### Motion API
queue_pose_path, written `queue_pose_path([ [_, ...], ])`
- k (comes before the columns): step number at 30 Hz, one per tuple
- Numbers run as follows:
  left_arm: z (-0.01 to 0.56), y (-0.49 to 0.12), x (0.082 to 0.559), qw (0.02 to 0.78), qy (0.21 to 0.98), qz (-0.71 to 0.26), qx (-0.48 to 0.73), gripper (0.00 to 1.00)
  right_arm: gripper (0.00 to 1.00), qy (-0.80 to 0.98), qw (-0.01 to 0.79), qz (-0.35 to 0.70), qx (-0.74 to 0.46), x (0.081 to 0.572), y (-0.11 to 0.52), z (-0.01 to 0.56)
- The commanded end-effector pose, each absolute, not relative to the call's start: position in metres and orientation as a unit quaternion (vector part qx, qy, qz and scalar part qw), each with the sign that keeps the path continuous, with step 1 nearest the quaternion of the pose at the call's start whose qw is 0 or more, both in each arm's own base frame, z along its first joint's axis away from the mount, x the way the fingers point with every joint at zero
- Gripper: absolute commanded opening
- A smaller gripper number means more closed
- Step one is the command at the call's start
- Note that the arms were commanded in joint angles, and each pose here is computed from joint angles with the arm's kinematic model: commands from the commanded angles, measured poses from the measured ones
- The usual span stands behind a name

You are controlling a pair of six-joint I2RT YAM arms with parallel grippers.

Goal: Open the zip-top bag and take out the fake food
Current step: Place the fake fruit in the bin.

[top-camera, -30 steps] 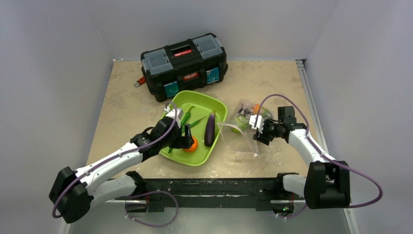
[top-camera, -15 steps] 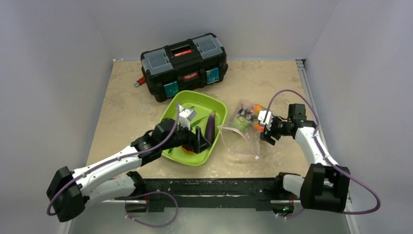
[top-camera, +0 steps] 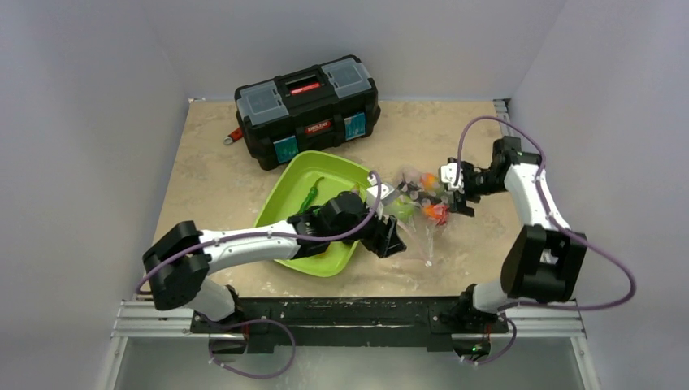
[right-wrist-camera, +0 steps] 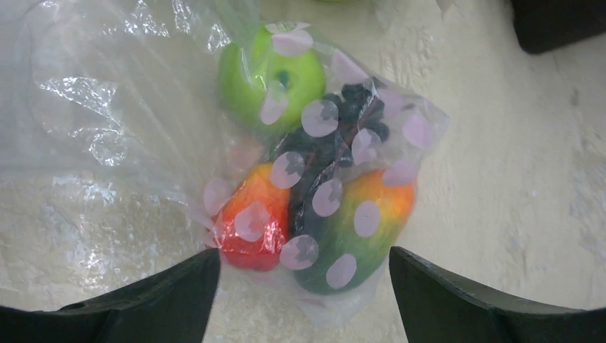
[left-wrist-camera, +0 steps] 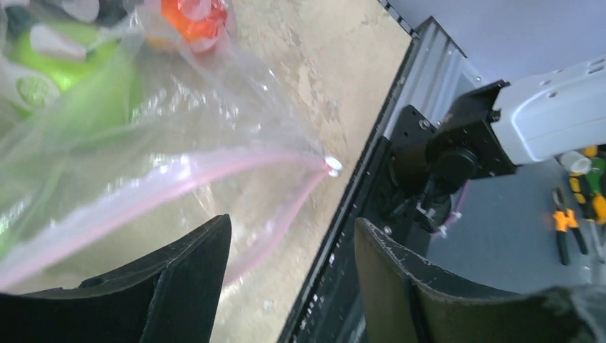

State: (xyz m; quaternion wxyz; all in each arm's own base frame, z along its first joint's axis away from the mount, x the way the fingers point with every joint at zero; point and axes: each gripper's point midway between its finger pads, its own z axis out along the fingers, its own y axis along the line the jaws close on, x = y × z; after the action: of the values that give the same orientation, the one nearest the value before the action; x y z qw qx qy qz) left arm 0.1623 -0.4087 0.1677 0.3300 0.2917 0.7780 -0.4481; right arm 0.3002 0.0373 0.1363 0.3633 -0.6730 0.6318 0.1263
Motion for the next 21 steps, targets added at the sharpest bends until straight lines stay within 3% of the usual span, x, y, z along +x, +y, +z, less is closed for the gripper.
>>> queue_pose_path([
  [1, 0.184, -0.439, 0.193, 0.411, 0.742, -0.426, 0.313, 0.60, 0.86, 0.521, 0.360, 0.202, -0.747, 0.295, 0.065, 0.142],
  [12, 0.152, -0.423, 0.227, 0.520, 0.720, -0.351, 0.296, 0.60, 0.83, 0.503, 0.328, 0.209, -0.772, 0.333, 0.118, 0.109],
  [21, 0.133, -0.425, 0.218, 0.529, 0.691, -0.349, 0.347, 0.61, 0.79, 0.509, 0.267, 0.197, -0.794, 0.337, 0.129, 0.069],
])
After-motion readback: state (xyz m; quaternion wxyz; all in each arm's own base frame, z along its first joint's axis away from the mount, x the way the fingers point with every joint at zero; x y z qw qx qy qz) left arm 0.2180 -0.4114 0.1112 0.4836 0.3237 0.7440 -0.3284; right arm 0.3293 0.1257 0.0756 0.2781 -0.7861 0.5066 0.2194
